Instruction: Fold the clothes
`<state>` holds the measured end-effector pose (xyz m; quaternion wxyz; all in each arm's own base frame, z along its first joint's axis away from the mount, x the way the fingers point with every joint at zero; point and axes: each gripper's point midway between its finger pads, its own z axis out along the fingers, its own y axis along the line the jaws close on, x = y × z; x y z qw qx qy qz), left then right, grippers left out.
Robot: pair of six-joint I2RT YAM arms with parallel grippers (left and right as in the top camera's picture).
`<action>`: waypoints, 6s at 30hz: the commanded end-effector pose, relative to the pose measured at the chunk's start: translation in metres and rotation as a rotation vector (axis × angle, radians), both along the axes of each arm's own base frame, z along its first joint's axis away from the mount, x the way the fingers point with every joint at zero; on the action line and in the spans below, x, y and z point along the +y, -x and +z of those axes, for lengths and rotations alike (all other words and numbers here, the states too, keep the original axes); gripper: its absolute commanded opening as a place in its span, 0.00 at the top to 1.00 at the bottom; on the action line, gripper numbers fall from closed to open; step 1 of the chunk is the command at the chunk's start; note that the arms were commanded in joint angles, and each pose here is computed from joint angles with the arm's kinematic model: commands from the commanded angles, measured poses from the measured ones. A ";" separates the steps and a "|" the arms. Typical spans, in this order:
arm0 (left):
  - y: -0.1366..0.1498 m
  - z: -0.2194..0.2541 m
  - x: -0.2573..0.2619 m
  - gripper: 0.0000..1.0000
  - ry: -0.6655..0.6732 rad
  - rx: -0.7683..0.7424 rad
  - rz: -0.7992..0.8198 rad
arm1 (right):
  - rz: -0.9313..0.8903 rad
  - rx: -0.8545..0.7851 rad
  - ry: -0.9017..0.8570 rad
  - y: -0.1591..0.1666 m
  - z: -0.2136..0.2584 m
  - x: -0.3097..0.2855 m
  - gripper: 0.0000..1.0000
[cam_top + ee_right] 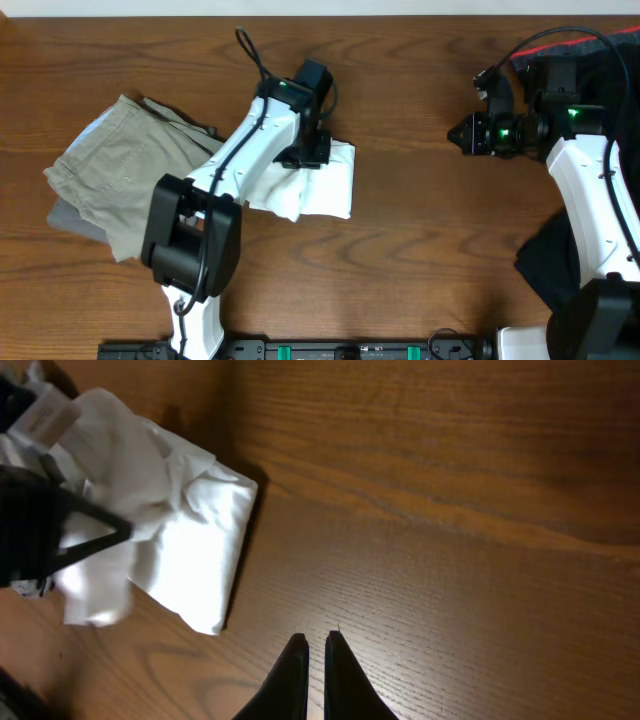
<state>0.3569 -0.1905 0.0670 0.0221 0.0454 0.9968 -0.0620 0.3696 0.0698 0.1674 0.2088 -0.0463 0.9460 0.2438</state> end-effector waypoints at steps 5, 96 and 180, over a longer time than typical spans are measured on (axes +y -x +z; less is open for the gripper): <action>-0.004 0.021 -0.042 0.39 0.194 -0.028 0.006 | 0.003 -0.017 0.003 -0.001 0.005 -0.002 0.93; -0.004 0.114 0.095 0.07 0.106 -0.163 0.176 | 0.508 -0.055 0.034 0.021 -0.065 0.192 0.90; -0.010 0.110 0.199 0.94 0.497 -0.379 0.153 | 0.214 -0.086 0.194 -0.029 -0.062 0.136 0.79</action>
